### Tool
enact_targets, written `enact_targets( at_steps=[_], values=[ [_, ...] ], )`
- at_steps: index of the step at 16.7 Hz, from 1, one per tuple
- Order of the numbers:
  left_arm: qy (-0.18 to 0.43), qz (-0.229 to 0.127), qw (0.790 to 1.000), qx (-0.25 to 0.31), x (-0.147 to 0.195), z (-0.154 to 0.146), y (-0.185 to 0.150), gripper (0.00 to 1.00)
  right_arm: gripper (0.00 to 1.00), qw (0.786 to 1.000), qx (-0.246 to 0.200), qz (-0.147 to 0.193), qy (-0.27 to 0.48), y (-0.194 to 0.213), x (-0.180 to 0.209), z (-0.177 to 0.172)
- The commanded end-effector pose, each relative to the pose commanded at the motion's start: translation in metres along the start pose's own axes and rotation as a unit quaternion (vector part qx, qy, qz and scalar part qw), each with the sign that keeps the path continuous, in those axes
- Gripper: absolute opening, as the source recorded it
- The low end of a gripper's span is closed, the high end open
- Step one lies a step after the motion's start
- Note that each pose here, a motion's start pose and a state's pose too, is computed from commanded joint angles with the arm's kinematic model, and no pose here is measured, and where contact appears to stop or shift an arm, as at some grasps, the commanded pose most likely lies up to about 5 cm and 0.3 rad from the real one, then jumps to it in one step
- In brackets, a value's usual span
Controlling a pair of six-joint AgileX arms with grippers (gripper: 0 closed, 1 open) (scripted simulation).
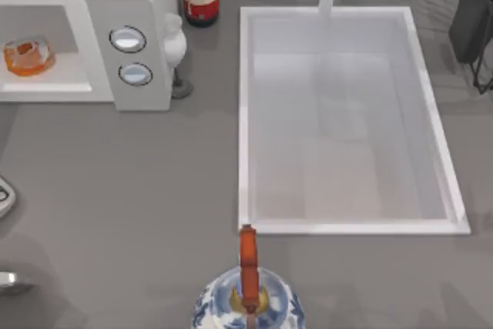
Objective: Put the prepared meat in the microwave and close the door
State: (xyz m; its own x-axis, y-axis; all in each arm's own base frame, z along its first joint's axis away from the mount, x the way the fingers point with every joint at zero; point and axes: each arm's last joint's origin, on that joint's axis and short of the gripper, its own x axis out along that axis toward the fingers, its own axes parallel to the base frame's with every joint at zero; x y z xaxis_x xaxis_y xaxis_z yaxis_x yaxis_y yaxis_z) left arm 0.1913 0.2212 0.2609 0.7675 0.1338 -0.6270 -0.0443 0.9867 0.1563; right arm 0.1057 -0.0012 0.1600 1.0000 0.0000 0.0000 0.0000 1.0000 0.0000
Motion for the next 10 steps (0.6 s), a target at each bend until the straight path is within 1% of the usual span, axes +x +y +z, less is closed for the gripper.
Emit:
enact_targets(
  at_steps=[3, 5, 7, 10],
  values=[
    [0.029, -0.041, 0.999, -0.016, 0.014, -0.006, 0.043, 0.0, 1.0, 1.0, 0.0, 0.0, 0.0, 0.0, 0.0, 0.0],
    [0.039, -0.061, 0.997, -0.025, 0.021, -0.011, 0.065, 0.0, 1.0, 1.0, 0.0, 0.0, 0.0, 0.0, 0.0, 0.0],
    [0.044, -0.072, 0.996, -0.033, 0.024, -0.016, 0.079, 0.0, 1.0, 1.0, 0.0, 0.0, 0.0, 0.0, 0.0, 0.0],
    [0.046, -0.077, 0.995, -0.036, 0.026, -0.018, 0.085, 0.0, 1.0, 1.0, 0.0, 0.0, 0.0, 0.0, 0.0, 0.0]
  ],
)
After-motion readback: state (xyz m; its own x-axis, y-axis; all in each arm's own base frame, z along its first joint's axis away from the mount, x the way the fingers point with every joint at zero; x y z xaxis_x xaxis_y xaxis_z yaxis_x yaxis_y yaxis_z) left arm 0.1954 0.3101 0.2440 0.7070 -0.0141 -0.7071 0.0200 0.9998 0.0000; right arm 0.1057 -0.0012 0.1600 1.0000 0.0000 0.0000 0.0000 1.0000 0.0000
